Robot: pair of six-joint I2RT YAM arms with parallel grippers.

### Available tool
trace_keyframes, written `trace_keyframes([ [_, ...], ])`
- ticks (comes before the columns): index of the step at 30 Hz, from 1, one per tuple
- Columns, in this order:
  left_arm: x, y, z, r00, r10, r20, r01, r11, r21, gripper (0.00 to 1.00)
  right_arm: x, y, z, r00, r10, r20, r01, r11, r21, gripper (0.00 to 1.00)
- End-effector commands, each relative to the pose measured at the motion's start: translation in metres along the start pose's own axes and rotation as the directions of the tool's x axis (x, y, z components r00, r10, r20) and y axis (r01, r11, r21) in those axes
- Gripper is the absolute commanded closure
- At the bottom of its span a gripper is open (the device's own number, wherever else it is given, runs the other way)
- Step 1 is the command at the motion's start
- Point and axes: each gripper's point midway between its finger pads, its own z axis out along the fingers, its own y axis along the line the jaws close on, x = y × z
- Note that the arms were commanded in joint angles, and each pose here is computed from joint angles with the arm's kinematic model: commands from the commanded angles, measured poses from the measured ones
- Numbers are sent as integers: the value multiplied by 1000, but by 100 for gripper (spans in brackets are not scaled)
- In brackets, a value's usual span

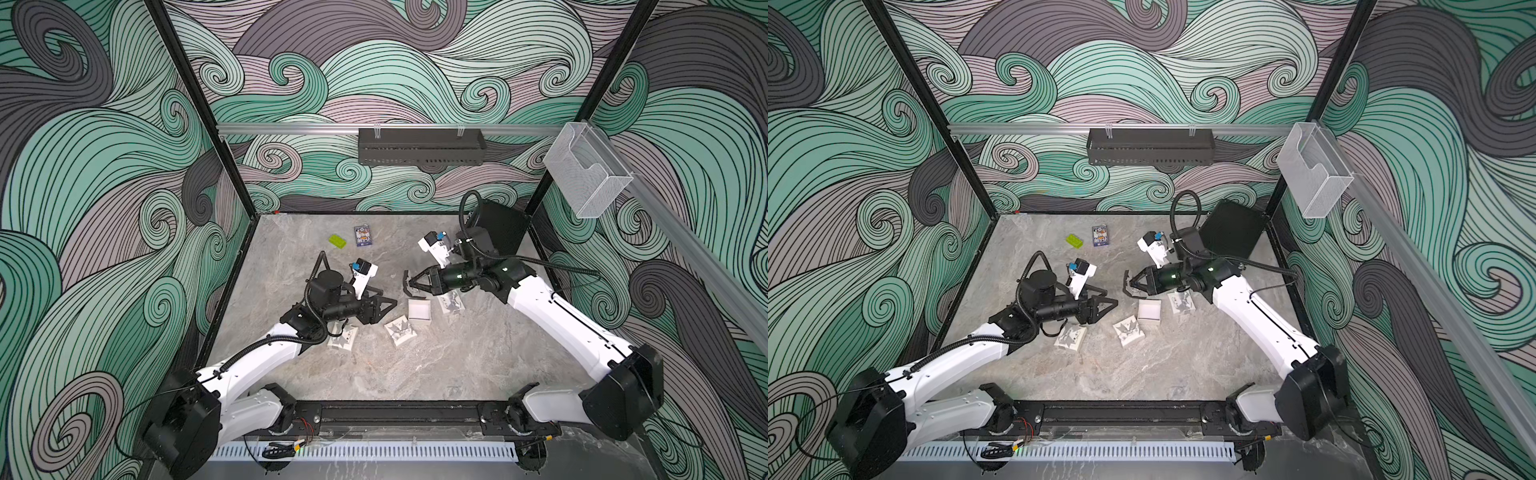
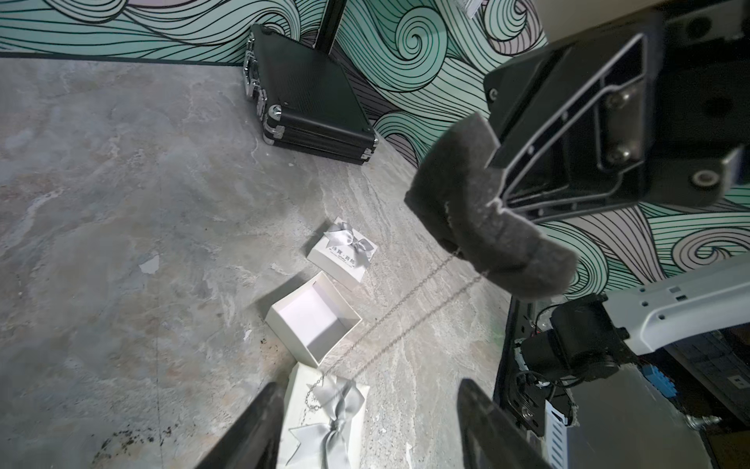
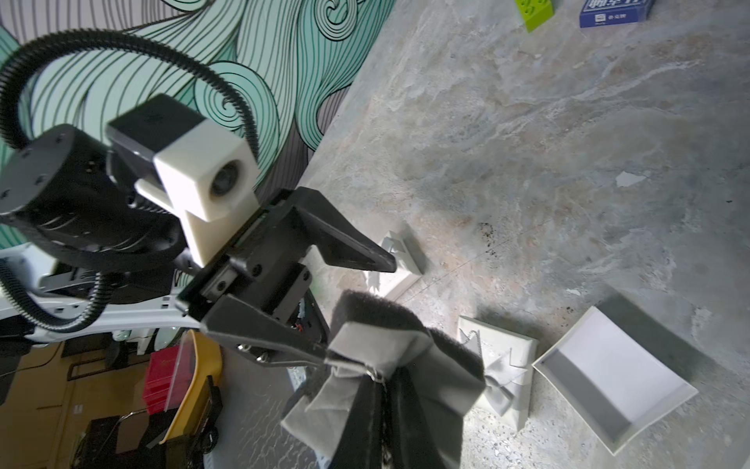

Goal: Take the necklace out of the lift-off lid jewelry box
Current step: Take out the inner lining from the jewelry box.

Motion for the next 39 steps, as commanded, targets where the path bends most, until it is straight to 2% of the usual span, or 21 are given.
trace_keyframes([
  [1,-19,-31,5,995,87,43,-91,988,123,34,-11,24,-13,999,-15,37,18,997,-72,90],
  [8,-22,-60,21,986,161,36,-165,966,201,34,-9,36,-19,999,-25,48,29,994,-103,90],
  [13,-26,-56,22,990,130,45,-135,979,151,38,-11,31,-26,996,-41,82,44,998,-45,90],
  [19,-34,-54,7,992,100,76,-106,991,79,42,-14,5,-35,988,-68,141,49,989,137,91],
  [26,-54,-74,-4,991,65,116,-79,989,123,48,-11,-8,-34,980,-109,164,68,969,238,91],
  [39,-64,-72,18,997,6,71,-13,994,108,54,-4,-7,-29,976,-154,154,109,958,264,91],
])
